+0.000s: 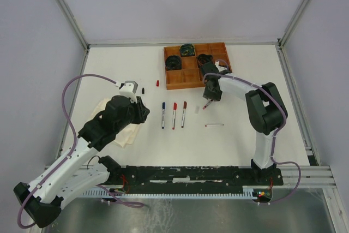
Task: Insert the pens into the pen caps
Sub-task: Pick up the pen from the center of the board.
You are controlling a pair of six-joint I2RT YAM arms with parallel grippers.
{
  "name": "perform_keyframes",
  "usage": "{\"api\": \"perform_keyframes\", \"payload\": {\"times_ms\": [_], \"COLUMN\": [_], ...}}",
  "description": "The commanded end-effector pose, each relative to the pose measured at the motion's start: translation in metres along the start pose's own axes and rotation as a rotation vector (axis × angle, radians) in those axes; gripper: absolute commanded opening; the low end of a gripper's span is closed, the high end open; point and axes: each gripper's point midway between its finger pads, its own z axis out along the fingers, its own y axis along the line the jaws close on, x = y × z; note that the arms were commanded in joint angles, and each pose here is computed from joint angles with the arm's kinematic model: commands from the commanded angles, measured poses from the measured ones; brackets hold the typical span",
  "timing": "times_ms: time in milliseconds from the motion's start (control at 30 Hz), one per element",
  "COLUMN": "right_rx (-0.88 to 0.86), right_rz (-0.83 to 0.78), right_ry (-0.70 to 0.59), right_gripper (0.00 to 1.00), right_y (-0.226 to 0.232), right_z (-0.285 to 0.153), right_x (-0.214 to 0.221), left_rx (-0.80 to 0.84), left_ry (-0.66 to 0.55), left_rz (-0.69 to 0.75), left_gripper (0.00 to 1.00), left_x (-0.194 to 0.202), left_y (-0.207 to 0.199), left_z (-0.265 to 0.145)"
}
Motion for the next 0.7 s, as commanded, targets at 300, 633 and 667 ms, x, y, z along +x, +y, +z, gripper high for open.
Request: {"api": "perform_keyframes", "payload": {"times_ms": [300,633,667], "right_rx": [0.008,-0.009,-0.01], "right_rz": [0.02,0.009,0.008], "right_ry": [-0.001,0.038,0.042], "right_gripper": [0.41,0.32,0.31], "right_y": [-0.011,-0.013,-0.013], "right_z": [0.011,0.02,0.021], "right_x": [-0.008,0.004,0.006], "left_rx": [-0.002,-0.002,-0.002], "left_ry": [-0.026,-0.018,-0.017], "left_rz": [0.034,0.038,0.037], "left_gripper": [0.33,0.33,0.33], "left_x": [-0.007,-0.004,-0.004], "left_y": [0.001,0.001,0.001], "left_z": [0.002,0.002,0.002]}}
